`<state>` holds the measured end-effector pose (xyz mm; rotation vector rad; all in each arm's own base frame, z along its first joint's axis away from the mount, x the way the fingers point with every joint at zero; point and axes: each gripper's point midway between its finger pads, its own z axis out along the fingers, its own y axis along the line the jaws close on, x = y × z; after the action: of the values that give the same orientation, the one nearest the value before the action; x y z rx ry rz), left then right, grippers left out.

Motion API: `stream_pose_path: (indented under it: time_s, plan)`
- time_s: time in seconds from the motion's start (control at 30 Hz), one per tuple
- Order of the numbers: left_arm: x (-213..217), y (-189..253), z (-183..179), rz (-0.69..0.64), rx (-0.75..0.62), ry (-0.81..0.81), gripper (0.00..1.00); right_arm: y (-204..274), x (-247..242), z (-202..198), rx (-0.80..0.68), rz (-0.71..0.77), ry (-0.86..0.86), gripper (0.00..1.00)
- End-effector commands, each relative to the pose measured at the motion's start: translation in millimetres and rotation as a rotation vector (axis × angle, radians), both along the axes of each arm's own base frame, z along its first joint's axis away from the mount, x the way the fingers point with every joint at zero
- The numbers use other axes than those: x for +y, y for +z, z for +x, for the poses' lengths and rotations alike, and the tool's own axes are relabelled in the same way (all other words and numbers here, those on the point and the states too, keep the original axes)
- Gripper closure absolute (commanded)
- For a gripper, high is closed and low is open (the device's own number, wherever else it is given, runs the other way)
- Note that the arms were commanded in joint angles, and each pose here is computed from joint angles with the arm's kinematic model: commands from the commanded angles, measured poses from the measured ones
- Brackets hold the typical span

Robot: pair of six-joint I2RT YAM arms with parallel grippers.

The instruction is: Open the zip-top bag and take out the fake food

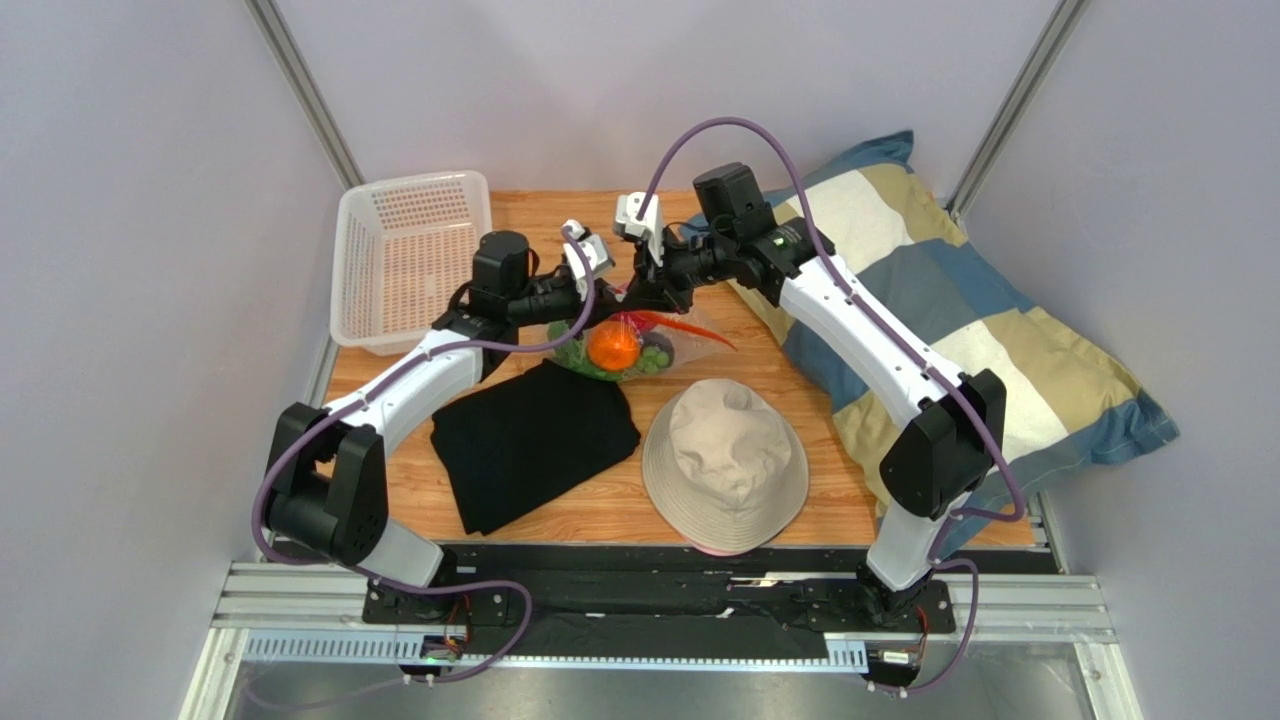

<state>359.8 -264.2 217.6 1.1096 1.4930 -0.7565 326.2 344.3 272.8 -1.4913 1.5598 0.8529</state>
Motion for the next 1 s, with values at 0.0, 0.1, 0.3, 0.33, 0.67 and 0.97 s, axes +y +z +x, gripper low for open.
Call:
stream_pose_path:
  time_s: [0.0, 0.1, 0.3, 0.33, 0.67, 0.97]
  plan:
    - [-9.2, 37.1, -0.6, -0.063, -0.047, -0.056, 1.0, 34.9, 7.8, 7.1, -0.044, 0.075, -0.029, 0.99]
    - [-7.2, 38.8, 2.8, -0.062, 0.066, -0.001, 1.0, 34.8, -2.9, 36.0, -0.036, 0.06, -0.258, 0.91]
    - [0.0, 35.7, -1.3, -0.09, 0.235, 0.116, 1.0, 38.9, -20.7, 36.6, -0.048, 0.07, -0.417, 0.36]
    - [1.0, 35.1, -3.2, -0.106, 0.275, 0.139, 1.0, 29.1, -22.0, 33.7, -0.031, 0.061, -0.427, 0.38]
    - [-2.8, 38.5, -13.4, -0.135, 0.356, 0.185, 1.0, 26.9, -4.6, -0.1, -0.003, 0.151, -0.416, 0.48]
    - [-8.3, 40.9, -20.0, -0.14, 0.362, 0.177, 1.0, 15.5, 15.1, 14.0, -0.18, 0.081, -0.524, 0.46]
